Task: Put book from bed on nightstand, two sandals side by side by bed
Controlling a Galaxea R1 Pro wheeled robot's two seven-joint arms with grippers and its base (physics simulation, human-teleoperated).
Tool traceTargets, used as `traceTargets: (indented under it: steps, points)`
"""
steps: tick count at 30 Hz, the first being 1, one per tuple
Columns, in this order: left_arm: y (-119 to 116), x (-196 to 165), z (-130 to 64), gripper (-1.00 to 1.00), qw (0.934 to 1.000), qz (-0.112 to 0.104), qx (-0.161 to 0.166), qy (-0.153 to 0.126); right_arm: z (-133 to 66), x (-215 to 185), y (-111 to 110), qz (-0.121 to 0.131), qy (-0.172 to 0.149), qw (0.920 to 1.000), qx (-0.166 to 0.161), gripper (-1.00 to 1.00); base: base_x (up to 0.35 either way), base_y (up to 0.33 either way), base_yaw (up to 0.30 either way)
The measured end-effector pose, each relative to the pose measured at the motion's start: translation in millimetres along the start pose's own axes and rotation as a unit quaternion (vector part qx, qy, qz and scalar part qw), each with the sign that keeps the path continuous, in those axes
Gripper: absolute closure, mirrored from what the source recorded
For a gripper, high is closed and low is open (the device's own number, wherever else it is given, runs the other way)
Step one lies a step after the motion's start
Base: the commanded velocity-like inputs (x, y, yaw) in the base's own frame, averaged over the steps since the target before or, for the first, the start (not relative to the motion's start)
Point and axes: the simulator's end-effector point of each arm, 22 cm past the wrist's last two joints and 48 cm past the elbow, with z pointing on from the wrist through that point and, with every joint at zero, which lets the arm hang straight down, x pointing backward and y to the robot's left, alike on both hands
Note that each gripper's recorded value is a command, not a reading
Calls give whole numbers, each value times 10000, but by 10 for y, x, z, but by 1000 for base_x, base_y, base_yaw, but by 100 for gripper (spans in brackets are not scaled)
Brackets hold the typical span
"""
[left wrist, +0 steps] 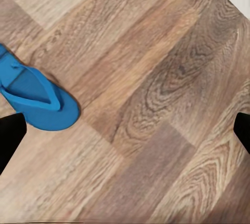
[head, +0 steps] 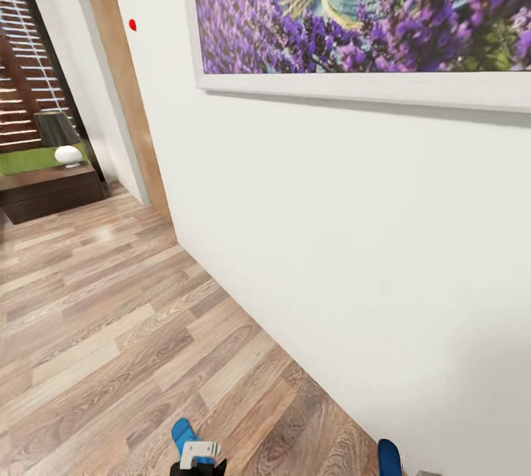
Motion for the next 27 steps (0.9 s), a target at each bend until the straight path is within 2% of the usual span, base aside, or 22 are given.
traceTargets:
  steps: [25,27]
  points:
    - [8,70,16,-100,10000,-17,-4,73,20,61,-16,14,71,10000,14,100,0,0,269]
    - [8,73,16,-100,10000,-18,-4,77,20,65,-17,15,75,10000,14,100,100,-17,74]
